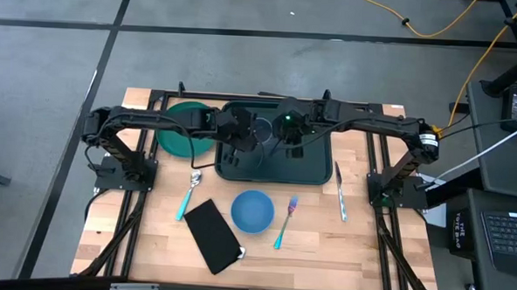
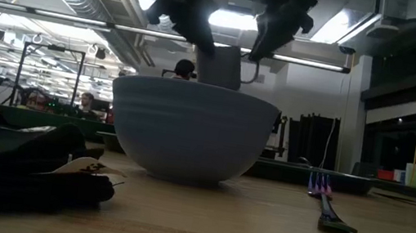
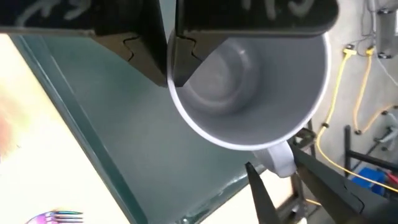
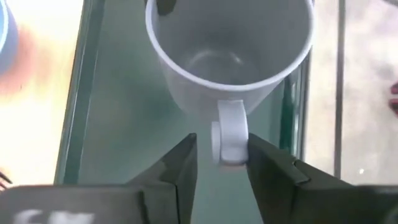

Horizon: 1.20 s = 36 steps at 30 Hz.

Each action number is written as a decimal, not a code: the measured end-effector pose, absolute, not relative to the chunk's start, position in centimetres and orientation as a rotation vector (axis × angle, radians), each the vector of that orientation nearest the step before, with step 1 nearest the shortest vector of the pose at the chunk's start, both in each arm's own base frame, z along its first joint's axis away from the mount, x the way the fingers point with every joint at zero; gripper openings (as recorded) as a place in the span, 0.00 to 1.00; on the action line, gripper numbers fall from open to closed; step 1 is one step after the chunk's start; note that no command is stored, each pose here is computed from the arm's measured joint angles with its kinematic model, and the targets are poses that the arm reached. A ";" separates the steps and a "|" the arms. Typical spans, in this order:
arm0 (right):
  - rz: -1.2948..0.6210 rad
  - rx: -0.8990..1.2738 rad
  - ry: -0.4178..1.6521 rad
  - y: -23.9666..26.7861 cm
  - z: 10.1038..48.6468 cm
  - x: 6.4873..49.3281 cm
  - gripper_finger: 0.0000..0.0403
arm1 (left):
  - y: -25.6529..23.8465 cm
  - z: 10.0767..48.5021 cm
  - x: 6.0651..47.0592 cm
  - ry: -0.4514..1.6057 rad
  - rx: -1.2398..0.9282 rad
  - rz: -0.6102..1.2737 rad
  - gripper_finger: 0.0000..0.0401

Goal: Set up tray
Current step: Put the gray mug on the dark green tray

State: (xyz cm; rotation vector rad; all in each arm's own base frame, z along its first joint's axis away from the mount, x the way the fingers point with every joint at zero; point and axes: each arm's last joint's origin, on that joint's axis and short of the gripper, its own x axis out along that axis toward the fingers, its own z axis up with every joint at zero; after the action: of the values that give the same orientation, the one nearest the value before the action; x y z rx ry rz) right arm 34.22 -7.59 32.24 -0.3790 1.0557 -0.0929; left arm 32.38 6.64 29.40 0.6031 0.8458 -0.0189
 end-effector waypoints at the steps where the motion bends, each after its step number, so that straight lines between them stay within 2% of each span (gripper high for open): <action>1: -0.105 -0.385 1.046 -7.6 32.7 34.2 0.34 | 6.7 29.6 32.3 0.841 0.610 -0.016 0.01; 10: -0.175 -0.405 1.023 -8.2 35.6 33.6 0.34 | 7.8 31.0 29.7 0.876 0.582 -0.041 0.01; 15: -0.106 -0.340 0.981 -8.6 35.8 33.0 0.29 | 9.2 31.9 28.0 0.850 0.516 -0.065 0.01; 23: -0.112 -0.306 0.962 -8.8 33.8 32.1 0.02 | 12.3 31.5 25.9 0.927 0.471 -0.012 0.01; 30: -0.152 -0.315 0.791 -8.6 30.5 29.7 0.01 | 13.6 31.3 25.3 0.920 0.494 -0.071 0.00; 36: -0.105 -0.323 0.553 -7.7 27.3 27.6 0.03 | 14.3 30.8 25.3 0.936 0.530 -0.093 0.00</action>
State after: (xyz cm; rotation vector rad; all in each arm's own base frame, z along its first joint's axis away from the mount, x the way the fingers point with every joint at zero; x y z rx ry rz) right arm 27.56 -7.69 27.33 -0.3235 0.5533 -0.1052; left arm 25.27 14.33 30.85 0.5303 0.9365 -0.0935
